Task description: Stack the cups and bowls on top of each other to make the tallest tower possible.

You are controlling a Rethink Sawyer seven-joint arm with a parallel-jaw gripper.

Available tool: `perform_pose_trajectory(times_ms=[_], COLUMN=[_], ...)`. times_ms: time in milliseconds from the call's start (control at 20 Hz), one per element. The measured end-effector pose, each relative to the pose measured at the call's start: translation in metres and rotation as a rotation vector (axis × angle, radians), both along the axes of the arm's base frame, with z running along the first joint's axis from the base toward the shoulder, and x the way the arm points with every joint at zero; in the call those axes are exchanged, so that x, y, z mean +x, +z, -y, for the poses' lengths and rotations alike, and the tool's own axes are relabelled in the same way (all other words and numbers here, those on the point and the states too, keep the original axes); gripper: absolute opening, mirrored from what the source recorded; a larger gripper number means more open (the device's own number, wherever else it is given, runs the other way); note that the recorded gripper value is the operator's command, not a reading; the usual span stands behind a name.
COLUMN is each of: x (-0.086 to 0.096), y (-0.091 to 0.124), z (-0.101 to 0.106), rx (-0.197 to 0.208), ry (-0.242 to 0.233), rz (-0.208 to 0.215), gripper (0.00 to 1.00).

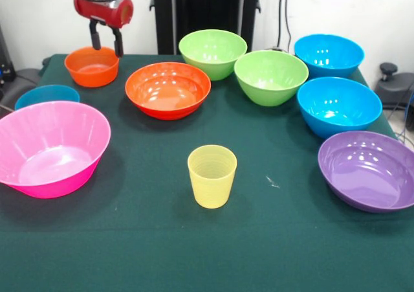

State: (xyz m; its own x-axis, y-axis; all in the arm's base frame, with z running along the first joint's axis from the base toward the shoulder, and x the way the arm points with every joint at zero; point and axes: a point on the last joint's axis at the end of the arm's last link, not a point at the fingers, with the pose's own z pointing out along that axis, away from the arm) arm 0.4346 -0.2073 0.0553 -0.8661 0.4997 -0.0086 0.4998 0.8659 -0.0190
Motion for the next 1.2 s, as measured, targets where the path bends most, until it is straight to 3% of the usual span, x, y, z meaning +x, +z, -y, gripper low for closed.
perform_pose_trajectory(times_ms=[550, 950, 1200], x=[-0.001, -0.006, -0.01], y=[-0.029, -0.054, -0.061], z=[-0.017, -0.032, -0.031], rx=[0.049, 0.018, 0.0], ry=[0.011, 0.097, 0.113], rz=[-0.036, -0.083, -0.102], gripper=[1.0, 1.0, 1.0])
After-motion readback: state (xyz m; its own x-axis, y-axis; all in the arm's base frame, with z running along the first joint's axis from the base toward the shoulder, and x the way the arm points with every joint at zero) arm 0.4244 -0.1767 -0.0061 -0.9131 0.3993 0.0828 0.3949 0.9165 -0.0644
